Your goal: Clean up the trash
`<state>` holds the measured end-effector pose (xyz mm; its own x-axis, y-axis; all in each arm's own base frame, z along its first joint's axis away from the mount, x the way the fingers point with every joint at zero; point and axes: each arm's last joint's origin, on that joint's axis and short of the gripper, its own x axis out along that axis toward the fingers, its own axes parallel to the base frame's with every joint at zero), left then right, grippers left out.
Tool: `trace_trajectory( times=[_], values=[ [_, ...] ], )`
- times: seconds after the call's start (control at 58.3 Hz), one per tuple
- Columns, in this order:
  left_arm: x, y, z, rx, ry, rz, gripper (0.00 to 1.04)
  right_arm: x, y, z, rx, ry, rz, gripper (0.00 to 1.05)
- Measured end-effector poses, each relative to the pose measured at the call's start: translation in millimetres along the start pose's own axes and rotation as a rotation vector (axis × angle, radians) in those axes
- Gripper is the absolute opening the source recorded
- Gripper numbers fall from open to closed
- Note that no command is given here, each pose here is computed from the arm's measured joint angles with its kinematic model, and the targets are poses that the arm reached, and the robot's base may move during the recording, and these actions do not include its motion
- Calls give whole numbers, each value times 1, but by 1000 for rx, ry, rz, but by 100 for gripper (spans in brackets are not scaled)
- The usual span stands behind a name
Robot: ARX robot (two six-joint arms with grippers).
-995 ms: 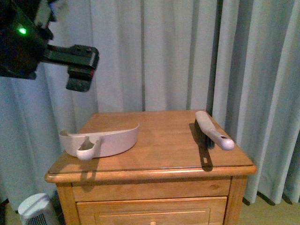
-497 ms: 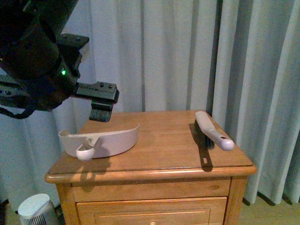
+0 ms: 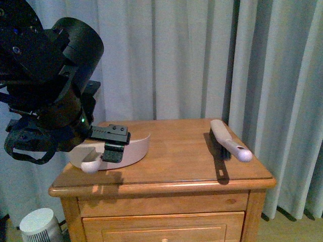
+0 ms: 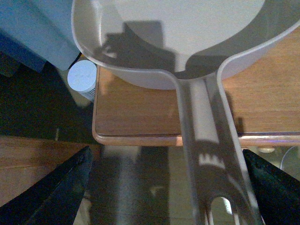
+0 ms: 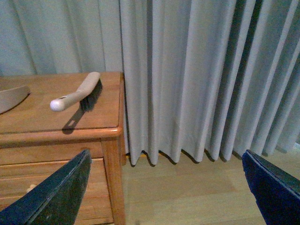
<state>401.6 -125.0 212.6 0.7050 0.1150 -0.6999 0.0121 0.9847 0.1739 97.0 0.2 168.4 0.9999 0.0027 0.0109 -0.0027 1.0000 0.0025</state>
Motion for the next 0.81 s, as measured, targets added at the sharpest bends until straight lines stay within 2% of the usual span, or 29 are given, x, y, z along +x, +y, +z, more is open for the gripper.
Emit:
trace_trajectory(
  times=[0.806],
  values=[
    [8, -14, -2, 13, -6, -28, 97, 0, 0, 0, 0, 0, 0, 97]
  ],
)
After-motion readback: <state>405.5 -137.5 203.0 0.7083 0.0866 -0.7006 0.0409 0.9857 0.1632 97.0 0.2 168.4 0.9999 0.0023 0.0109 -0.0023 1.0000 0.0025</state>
